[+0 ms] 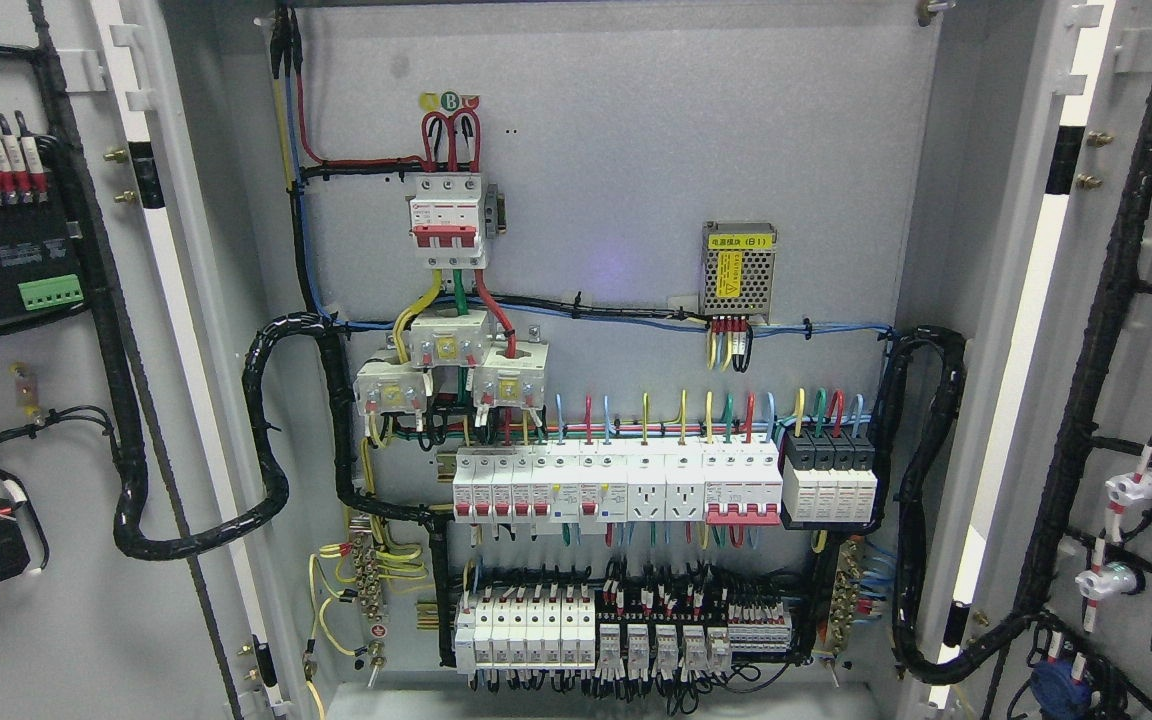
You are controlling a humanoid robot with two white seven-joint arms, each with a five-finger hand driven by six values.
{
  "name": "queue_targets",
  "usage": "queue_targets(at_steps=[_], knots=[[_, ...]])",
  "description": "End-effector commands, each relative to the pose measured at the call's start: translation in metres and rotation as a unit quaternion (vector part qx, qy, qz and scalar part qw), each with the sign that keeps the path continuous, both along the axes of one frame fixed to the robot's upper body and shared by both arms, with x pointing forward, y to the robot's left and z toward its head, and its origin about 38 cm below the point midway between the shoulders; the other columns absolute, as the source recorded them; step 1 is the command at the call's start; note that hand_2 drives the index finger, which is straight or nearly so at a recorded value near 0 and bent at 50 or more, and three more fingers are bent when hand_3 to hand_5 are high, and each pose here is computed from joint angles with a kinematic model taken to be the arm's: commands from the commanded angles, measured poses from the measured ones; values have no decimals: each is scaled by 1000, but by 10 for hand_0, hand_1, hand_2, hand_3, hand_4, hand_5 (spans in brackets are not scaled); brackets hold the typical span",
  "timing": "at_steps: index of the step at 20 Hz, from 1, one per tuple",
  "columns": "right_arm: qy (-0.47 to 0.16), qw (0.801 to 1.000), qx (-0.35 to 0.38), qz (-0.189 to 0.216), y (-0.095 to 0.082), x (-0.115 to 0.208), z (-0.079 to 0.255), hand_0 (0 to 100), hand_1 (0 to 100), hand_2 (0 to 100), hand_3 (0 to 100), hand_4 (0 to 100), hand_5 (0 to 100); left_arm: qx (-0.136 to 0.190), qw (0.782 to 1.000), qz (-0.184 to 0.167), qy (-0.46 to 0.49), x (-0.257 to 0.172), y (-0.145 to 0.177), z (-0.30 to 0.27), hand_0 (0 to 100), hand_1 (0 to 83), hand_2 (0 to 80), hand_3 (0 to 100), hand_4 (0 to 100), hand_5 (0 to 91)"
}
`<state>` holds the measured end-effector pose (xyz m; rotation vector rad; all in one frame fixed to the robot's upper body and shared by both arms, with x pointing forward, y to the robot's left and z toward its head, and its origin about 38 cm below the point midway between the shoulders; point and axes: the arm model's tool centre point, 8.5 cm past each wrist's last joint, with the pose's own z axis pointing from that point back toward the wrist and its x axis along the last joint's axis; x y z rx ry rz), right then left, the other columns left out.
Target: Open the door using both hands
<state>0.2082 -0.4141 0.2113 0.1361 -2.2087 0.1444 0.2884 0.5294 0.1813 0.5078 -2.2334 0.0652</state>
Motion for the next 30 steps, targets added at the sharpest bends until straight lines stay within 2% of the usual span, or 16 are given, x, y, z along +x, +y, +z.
queue_targets(at_steps=[1, 11, 20, 30], knots=[[-2, 1000, -3, 21, 10, -3, 1, 106, 0, 0, 0, 0, 0, -6, 1000, 8, 15, 2, 7, -8, 0, 0, 0, 0, 31, 0], [-3, 999, 4, 45, 24, -4, 1, 106, 0, 0, 0, 0, 0, -5, 1000, 3, 12, 3, 4, -7, 0, 0, 0, 0, 31, 0], [4, 997, 17, 76, 44, 1, -6, 107, 0, 0, 0, 0, 0, 3, 999, -37, -4, 2, -19, 3, 0, 0, 0, 0, 31, 0], [9, 993, 22, 112, 63, 4, -14, 107, 0, 0, 0, 0, 0, 14, 997, -69, -5, -22, -46, 3, 0, 0, 0, 0, 31, 0]])
